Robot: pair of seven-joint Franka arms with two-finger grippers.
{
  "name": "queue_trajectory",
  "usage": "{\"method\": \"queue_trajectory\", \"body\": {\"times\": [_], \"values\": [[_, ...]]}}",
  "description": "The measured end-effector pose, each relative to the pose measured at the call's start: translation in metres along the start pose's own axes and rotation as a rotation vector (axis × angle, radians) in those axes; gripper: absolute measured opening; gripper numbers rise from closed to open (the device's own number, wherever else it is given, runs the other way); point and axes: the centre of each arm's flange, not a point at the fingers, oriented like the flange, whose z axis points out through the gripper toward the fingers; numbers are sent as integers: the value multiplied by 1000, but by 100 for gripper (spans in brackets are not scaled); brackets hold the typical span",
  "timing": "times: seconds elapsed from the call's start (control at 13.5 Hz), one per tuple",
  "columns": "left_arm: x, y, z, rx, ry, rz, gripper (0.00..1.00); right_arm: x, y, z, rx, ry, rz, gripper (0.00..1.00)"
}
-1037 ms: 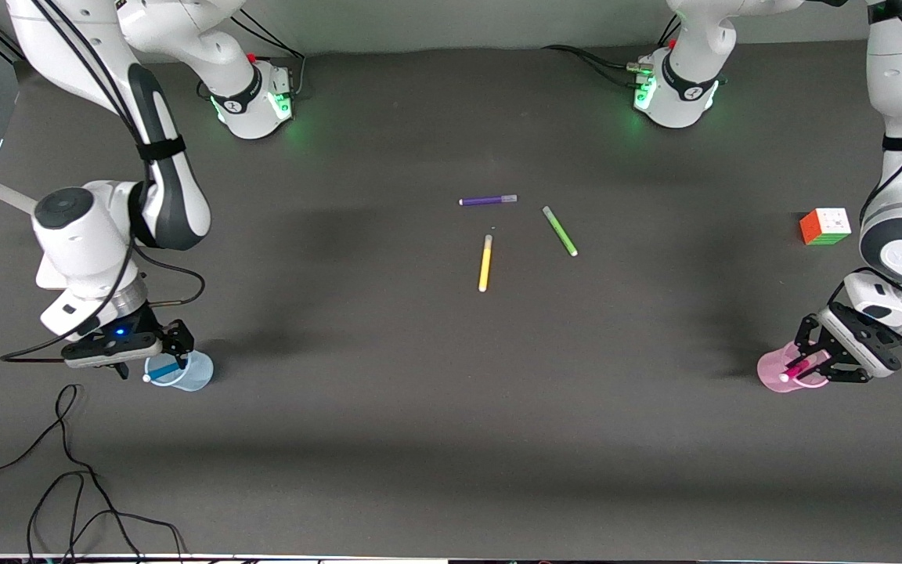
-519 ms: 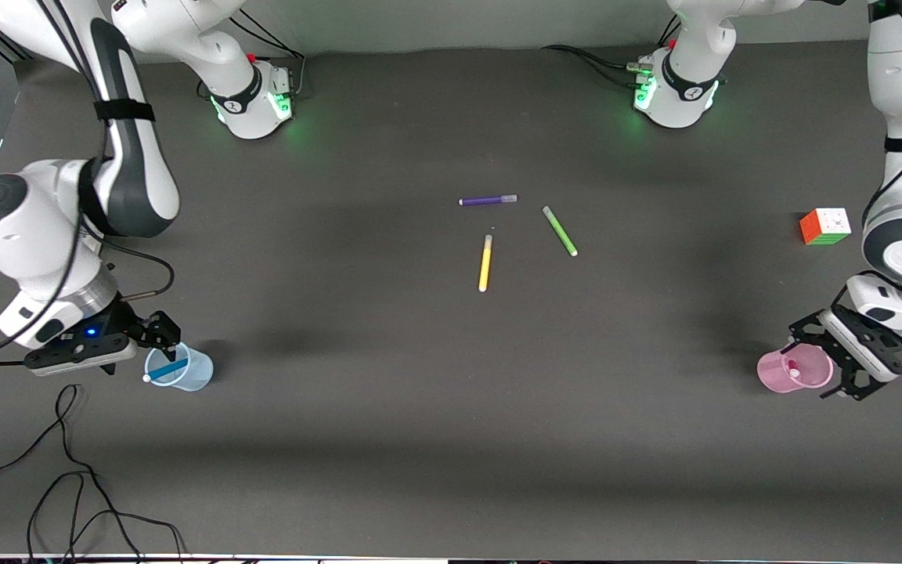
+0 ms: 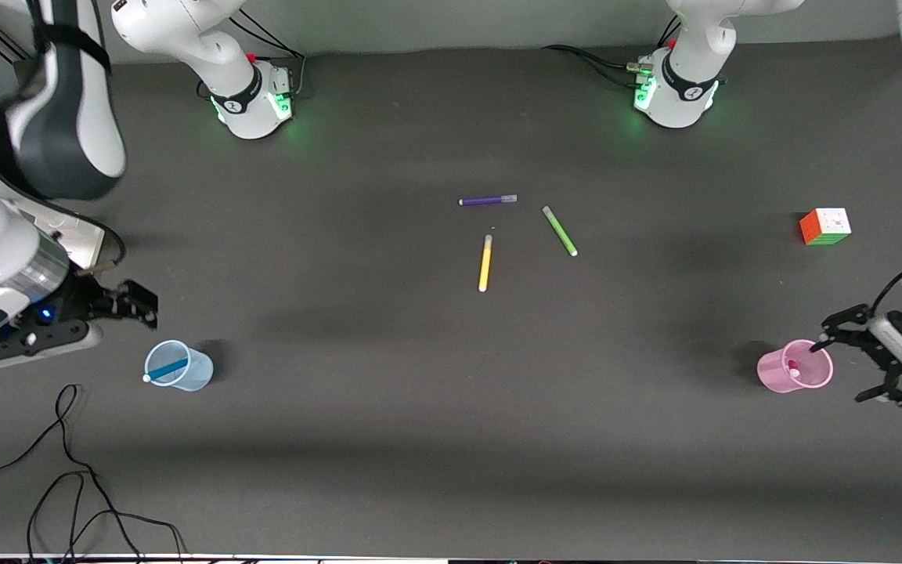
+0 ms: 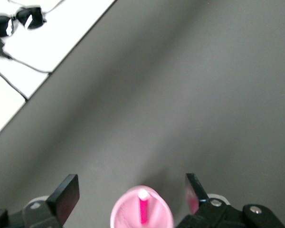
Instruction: Place pink and blue markers in matching cups
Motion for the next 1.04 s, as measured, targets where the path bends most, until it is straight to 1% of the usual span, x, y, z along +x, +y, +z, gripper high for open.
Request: {"method": "queue_trajectory", "body": {"times": [0.07, 0.15, 0.3, 0.44, 0.59, 0.67, 0.81, 1.04], "values": [[14, 8, -22, -16, -50, -63, 100, -6, -3, -9, 24, -38, 20, 100], [29, 20, -41, -24, -103, -127, 100, -12, -7, -17, 51, -58, 40, 100], [61, 52, -67, -7, -200, -262, 100, -28, -12, -38, 94, -68, 95, 100], [94, 92, -74, 0, -286, -418, 100, -51, -14, -59, 121, -59, 137, 100], [122, 128, -71, 5, -349, -565, 100, -72, -9, -74, 128, -46, 150, 100], [134, 144, -70, 16, -382, -616, 100, -79, -3, -78, 128, -43, 157, 100], [156, 172, -76, 53, -456, -682, 100, -86, 8, -80, 126, -45, 161, 100], [175, 201, -96, 75, -520, -763, 100, -88, 10, -80, 121, -49, 151, 100]]}}
